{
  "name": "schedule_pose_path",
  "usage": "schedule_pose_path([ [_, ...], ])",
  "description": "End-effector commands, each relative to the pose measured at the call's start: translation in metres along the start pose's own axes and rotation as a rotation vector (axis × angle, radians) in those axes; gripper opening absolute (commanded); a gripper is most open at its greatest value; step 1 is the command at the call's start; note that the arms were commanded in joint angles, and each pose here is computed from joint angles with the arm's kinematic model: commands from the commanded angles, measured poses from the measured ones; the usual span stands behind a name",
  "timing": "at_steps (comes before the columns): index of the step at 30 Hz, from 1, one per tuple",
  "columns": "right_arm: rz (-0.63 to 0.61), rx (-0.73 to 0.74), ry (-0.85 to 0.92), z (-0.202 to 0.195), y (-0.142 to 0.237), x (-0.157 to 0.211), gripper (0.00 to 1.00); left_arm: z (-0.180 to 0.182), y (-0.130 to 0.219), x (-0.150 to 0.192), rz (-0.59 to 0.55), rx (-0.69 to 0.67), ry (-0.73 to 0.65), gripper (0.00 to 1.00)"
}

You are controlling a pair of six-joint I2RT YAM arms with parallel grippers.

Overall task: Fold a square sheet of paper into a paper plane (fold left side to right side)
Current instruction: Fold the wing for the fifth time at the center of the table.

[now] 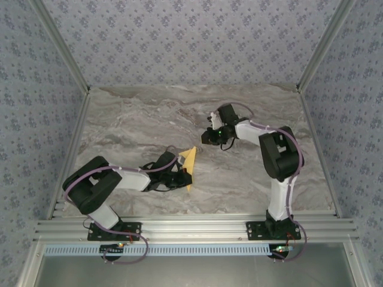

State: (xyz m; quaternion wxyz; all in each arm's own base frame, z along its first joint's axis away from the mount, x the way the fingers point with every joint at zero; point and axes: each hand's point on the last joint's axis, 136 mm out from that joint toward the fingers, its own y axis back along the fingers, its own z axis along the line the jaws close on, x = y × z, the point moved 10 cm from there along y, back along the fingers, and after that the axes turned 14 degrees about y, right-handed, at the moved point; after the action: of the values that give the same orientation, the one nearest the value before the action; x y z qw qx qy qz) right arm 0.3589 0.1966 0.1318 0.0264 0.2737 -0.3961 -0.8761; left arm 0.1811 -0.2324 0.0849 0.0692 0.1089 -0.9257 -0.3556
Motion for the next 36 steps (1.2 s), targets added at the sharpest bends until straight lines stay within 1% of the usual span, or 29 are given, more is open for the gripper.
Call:
schedule_pose_path([
  [1, -0.039, -0.119, -0.01, 0.028, 0.008, 0.017, 0.15, 0.037, 0.001, 0.014, 0.037, -0.199, 0.069, 0.0],
  [6, -0.019, -0.217, -0.016, 0.057, -0.007, 0.042, 0.15, 0.036, 0.002, 0.013, 0.034, -0.197, 0.065, 0.0],
  [9, 0.02, -0.221, -0.017, 0.065, -0.02, 0.052, 0.16, 0.035, 0.002, 0.013, 0.035, -0.196, 0.064, 0.0],
  [16, 0.095, -0.163, -0.061, 0.053, -0.05, 0.061, 0.15, 0.031, 0.002, 0.012, 0.033, -0.186, 0.058, 0.0],
  [21, 0.155, -0.076, -0.077, 0.04, -0.058, 0.062, 0.15, 0.026, 0.004, 0.012, 0.035, -0.167, 0.052, 0.0],
  [23, 0.188, -0.05, -0.092, 0.037, -0.06, 0.062, 0.15, 0.019, 0.007, 0.011, 0.036, -0.141, 0.044, 0.0],
  [26, 0.236, -0.01, -0.096, 0.035, -0.061, 0.065, 0.14, 0.002, 0.015, 0.006, 0.027, -0.067, 0.029, 0.0],
  [30, 0.258, -0.006, -0.102, 0.035, -0.061, 0.068, 0.1, -0.02, 0.028, -0.008, -0.001, 0.014, 0.017, 0.01],
  [33, 0.263, -0.006, -0.107, 0.034, -0.061, 0.069, 0.07, -0.03, 0.032, -0.016, -0.004, 0.031, 0.0, 0.01],
  [36, 0.267, -0.006, -0.108, 0.034, -0.062, 0.07, 0.07, -0.036, 0.027, -0.02, 0.014, 0.037, -0.016, 0.01],
])
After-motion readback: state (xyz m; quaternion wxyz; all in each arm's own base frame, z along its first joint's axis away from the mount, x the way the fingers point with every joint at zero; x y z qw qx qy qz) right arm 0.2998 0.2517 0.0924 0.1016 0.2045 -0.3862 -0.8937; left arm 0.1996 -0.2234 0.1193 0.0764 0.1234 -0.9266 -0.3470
